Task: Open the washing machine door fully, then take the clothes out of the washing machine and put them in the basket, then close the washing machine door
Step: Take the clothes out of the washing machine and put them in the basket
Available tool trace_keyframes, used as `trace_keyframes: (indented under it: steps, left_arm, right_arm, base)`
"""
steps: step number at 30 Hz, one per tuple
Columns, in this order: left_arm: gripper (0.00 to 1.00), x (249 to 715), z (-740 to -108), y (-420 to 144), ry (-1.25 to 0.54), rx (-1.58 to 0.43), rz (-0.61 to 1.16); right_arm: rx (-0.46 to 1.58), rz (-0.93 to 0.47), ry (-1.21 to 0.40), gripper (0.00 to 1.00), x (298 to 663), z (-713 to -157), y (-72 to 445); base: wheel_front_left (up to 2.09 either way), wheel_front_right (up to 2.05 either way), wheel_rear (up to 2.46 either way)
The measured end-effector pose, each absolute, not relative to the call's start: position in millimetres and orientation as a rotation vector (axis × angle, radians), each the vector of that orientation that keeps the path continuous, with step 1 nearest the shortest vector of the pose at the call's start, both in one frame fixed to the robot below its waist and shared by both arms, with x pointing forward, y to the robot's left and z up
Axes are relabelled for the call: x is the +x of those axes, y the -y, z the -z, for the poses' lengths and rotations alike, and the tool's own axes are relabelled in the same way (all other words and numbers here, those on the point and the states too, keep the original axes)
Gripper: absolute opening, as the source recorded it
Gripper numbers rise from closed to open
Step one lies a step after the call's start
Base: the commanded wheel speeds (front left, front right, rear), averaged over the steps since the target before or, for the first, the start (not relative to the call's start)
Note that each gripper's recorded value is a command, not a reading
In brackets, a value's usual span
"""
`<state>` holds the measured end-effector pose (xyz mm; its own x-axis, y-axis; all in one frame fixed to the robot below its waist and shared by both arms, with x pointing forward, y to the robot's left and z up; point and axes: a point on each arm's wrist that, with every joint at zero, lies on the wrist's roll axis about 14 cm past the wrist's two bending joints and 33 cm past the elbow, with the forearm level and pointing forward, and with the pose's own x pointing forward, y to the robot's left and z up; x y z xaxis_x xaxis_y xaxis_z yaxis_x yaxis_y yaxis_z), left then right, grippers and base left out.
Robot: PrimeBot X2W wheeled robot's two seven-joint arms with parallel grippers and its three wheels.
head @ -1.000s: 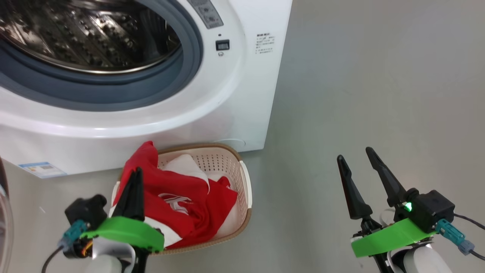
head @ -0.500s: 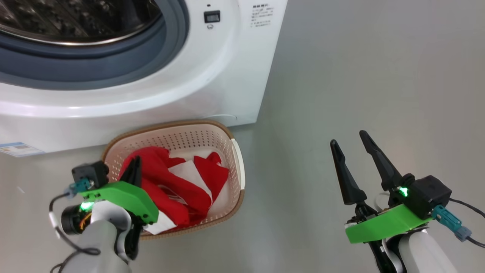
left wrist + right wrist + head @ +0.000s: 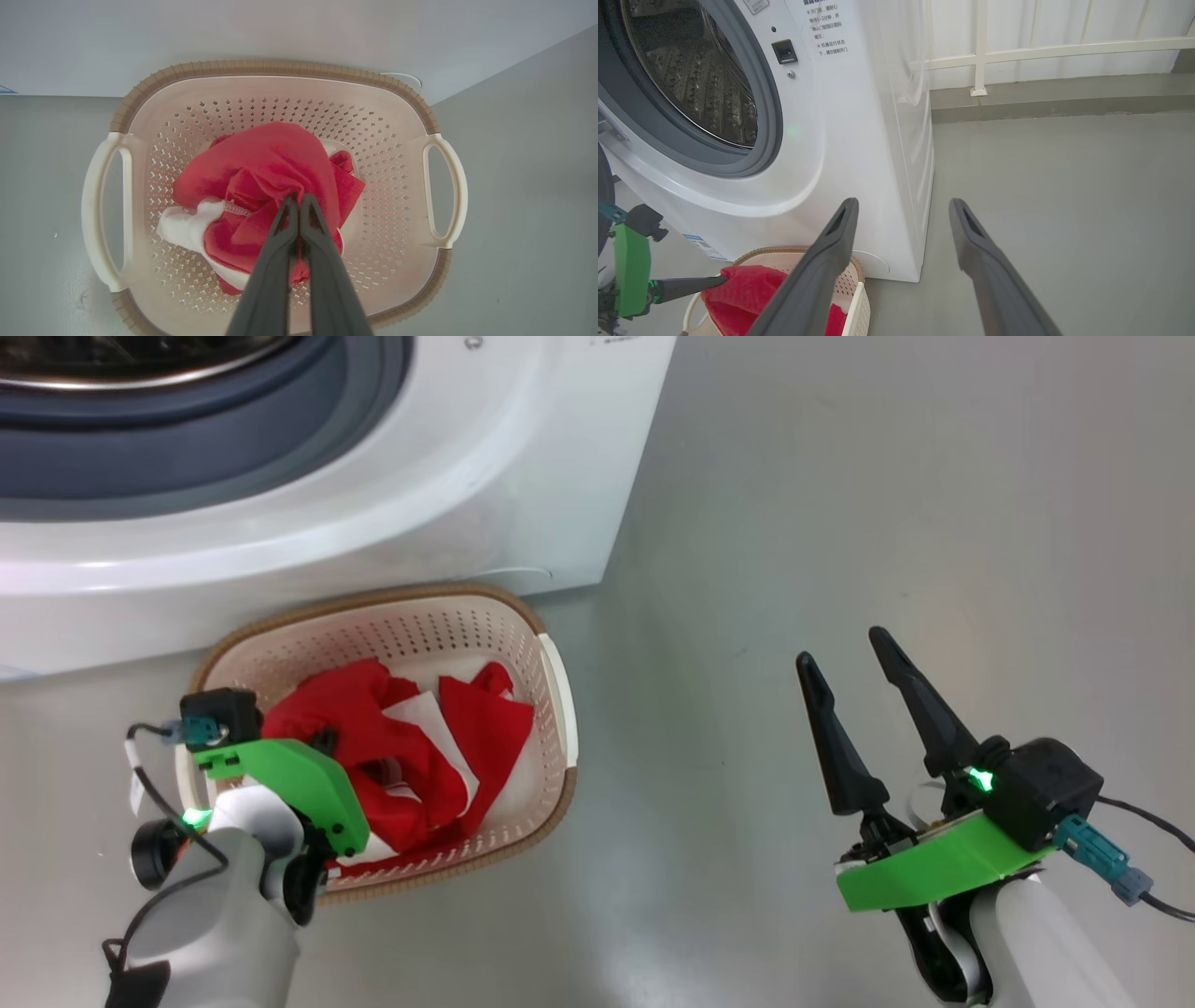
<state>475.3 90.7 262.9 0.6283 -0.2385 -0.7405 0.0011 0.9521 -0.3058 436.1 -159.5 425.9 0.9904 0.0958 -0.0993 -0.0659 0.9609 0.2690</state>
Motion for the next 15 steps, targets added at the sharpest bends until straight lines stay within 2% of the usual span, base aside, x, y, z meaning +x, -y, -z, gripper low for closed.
trace_keyframes:
  steps: [6,15]
  left_arm:
    - [0.0,467.3,-237.1,-88.8,-1.001,-0.272,0.143]
    - [0.0,462.8,-211.8,-84.6,-1.079,-0.267,0.146]
  right_arm:
    - [0.269,-0.081,-0.124,1.0,444.9,-417.7,160.4]
    - [0.262,-0.069,-0.158,1.0,449.4,-401.8,164.6]
  base:
    - [0.0,0.0,0.0]
    - [0.0,0.0,0.0]
